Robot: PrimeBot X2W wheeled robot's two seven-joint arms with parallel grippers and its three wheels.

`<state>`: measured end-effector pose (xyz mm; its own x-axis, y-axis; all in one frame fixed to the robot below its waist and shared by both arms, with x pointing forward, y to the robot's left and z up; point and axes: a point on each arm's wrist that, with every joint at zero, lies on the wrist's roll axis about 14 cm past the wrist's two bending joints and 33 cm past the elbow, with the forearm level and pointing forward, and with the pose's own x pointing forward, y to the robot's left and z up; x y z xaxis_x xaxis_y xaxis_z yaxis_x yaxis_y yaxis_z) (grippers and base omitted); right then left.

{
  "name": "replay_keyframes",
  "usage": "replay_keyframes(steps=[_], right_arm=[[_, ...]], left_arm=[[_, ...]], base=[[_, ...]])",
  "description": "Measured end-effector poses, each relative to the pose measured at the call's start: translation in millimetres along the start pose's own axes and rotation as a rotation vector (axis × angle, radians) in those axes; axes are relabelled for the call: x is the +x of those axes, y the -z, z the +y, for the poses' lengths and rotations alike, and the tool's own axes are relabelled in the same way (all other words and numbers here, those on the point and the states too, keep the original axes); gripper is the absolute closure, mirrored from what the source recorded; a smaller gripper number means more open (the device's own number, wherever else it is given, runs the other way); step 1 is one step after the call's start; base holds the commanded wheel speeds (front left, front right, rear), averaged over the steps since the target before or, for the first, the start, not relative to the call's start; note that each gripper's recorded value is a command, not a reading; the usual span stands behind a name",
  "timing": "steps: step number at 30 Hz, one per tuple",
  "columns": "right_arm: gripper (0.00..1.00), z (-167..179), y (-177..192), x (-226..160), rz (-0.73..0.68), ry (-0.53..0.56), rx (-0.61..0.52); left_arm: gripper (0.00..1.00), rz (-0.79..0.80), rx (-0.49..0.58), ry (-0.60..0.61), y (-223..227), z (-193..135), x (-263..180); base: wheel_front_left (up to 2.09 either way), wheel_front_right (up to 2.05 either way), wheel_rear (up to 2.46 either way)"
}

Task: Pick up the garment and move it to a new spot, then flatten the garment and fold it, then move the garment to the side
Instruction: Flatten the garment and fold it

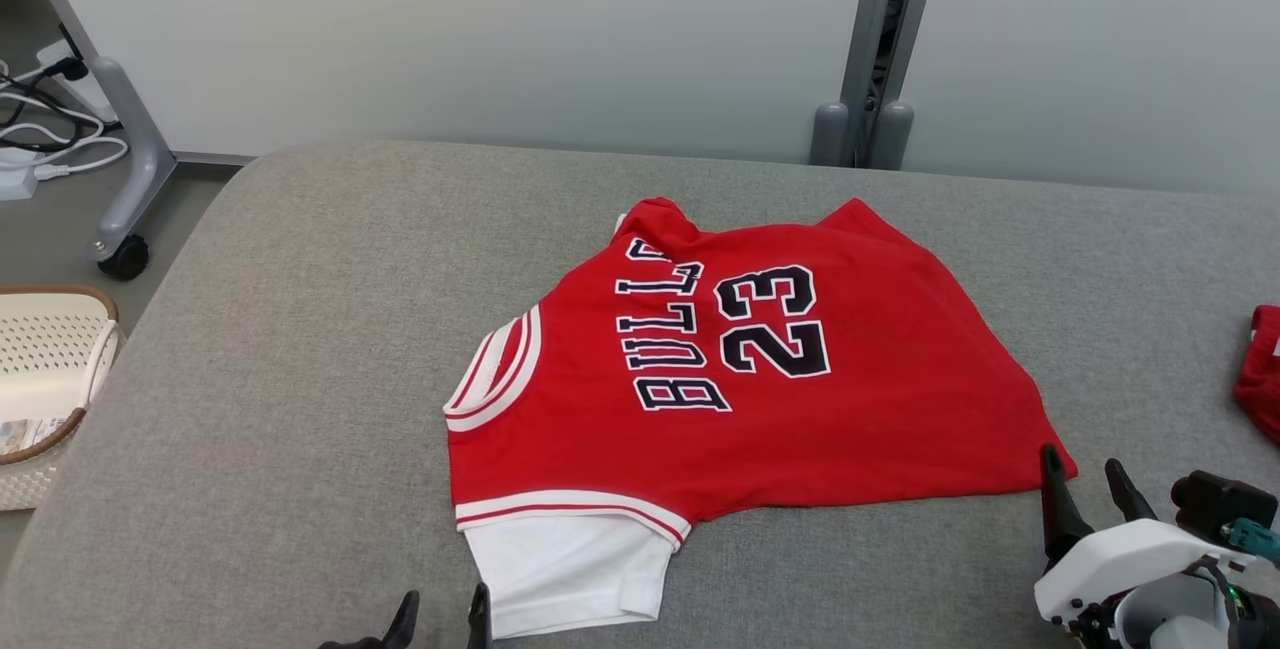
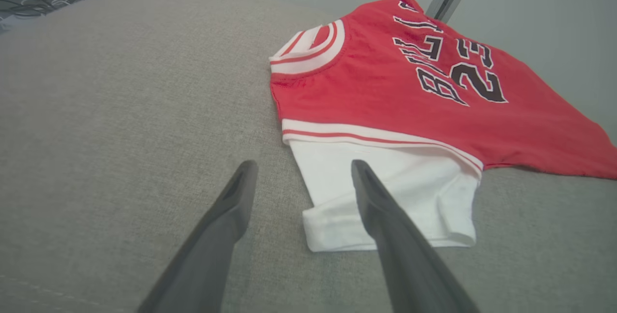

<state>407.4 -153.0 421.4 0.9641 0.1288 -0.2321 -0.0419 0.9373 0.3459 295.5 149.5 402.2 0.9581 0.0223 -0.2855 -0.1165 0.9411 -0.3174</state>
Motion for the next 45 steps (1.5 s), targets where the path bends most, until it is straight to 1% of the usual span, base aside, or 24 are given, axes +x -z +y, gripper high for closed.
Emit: replay_keyframes(steps=[2, 3, 5, 11, 18, 37, 38, 39, 40, 41, 42, 43, 45], right_arm=[[0.0, 0, 0, 0, -0.001, 0.0, 0.001], [0.0, 0, -1, 0, -0.002, 0.001, 0.002], [0.0, -1, 0, 0, 0.001, 0.003, 0.003], [0.0, -1, 3, 0, 0.009, 0.005, 0.002], [0.0, -2, 6, 0, 0.017, 0.005, 0.002], [0.0, -12, 9, 2, 0.027, 0.029, 0.004], [0.0, -13, 9, 2, 0.027, 0.029, 0.003], [0.0, -13, 9, 2, 0.028, 0.029, 0.003], [0.0, -13, 9, 2, 0.029, 0.03, 0.003], [0.0, -13, 9, 2, 0.028, 0.03, 0.004], [0.0, -13, 9, 2, 0.028, 0.03, 0.004], [0.0, -14, 9, 2, 0.028, 0.031, 0.005], [0.0, -14, 9, 2, 0.029, 0.032, 0.004]], left_arm=[[0.0, 0.012, 0.002, 0.007, 4, -1, -1], [0.0, 0.05, 0.0, 0.03, 17, -6, -5], [0.0, 0.079, -0.018, 0.041, 26, -10, -8], [0.0, 0.118, -0.064, 0.039, 38, -11, -11], [0.0, 0.153, -0.123, 0.058, 44, -18, -8], [0.0, 0.207, -0.175, 0.078, 54, -30, 4], [0.03, 0.206, -0.175, 0.081, 53, -31, 5], [0.34, 0.205, -0.178, 0.083, 52, -32, 6], [0.6, 0.204, -0.177, 0.084, 52, -32, 7], [0.75, 0.206, -0.176, 0.083, 53, -32, 7], [0.94, 0.209, -0.176, 0.081, 54, -32, 6], [1.0, 0.209, -0.175, 0.08, 54, -31, 6], [1.0, 0.202, -0.177, 0.073, 52, -30, 7]], base=[[0.0, 0.0, 0.0], [0.0, 0.0, 0.0], [0.0, 0.0, 0.0], [0.0, 0.0, 0.0], [0.0, 0.0, 0.0], [0.0, 0.0, 0.0], [0.0, 0.0, 0.0], [0.0, 0.0, 0.0], [0.0, 0.0, 0.0], [0.0, 0.0, 0.0], [0.0, 0.0, 0.0], [0.0, 0.0, 0.0], [0.0, 0.0, 0.0]])
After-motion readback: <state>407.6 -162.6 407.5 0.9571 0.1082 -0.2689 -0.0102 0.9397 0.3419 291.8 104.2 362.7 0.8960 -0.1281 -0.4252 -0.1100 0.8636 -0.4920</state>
